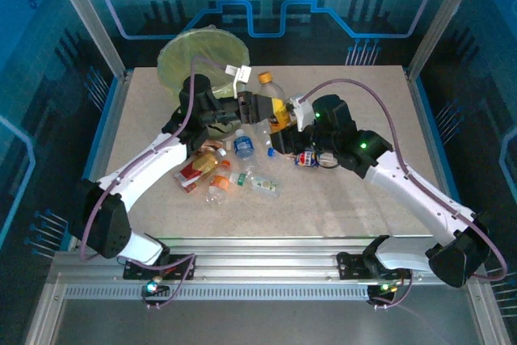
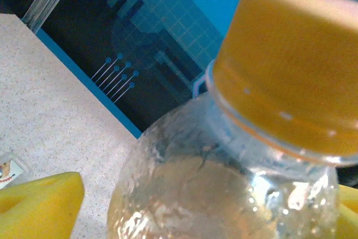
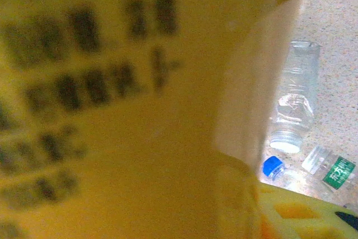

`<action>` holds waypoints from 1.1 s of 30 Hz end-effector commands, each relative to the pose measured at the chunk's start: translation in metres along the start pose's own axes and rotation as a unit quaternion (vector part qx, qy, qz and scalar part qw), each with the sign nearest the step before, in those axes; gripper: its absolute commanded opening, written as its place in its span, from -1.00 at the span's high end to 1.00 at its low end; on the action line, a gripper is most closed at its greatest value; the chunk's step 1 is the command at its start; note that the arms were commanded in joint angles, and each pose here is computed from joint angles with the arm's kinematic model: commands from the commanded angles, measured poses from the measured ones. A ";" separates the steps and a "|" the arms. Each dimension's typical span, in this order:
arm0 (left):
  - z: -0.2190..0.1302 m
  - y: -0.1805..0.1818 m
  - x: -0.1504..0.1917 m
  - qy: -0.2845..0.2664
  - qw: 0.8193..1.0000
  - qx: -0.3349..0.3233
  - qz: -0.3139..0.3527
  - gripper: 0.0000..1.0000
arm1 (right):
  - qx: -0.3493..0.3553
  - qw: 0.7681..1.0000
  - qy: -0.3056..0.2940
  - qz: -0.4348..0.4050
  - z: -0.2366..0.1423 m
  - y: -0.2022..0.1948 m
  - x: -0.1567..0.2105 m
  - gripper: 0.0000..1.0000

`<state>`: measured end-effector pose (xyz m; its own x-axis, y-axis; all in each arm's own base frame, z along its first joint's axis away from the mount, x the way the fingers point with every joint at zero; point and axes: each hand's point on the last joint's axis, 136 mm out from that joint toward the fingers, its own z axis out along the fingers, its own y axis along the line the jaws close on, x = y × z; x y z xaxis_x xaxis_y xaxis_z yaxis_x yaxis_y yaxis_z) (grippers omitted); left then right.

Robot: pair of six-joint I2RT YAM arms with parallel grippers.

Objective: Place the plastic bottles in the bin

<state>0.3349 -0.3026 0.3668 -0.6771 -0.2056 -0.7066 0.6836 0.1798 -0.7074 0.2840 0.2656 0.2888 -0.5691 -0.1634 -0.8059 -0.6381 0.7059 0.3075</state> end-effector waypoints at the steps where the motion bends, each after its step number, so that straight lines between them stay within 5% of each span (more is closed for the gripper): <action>1: 0.003 -0.024 -0.016 -0.015 0.999 0.040 0.022 -0.64 | -0.022 1.000 -0.018 -0.002 -0.003 0.009 -0.009 0.02; 10: 0.002 -0.029 -0.019 -0.021 0.998 0.048 0.028 0.09 | -0.017 1.000 -0.016 -0.001 -0.003 0.007 -0.006 -0.18; 14: 0.000 -0.031 -0.021 -0.025 0.998 0.045 0.036 0.13 | -0.005 1.000 -0.016 0.000 -0.007 0.003 -0.005 -0.78; 17: -0.003 -0.030 -0.023 -0.029 0.998 0.028 0.047 0.13 | 0.006 1.000 -0.016 -0.001 -0.012 0.000 -0.003 -0.98; 25: -0.029 -0.018 -0.039 -0.052 0.993 -0.070 0.078 0.12 | 0.051 0.998 -0.032 -0.003 -0.037 -0.011 0.000 -0.99; 33: -0.083 -0.007 -0.088 -0.103 0.967 -0.202 0.116 0.12 | 0.104 0.993 -0.057 -0.003 -0.061 -0.027 0.001 -0.99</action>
<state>0.3600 -0.2364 0.4145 -0.5003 -0.2911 -0.8155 0.6635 0.4762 -0.5770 0.2673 0.2202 0.3142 -0.4983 -0.0994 -0.8613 -0.5646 0.7911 0.2354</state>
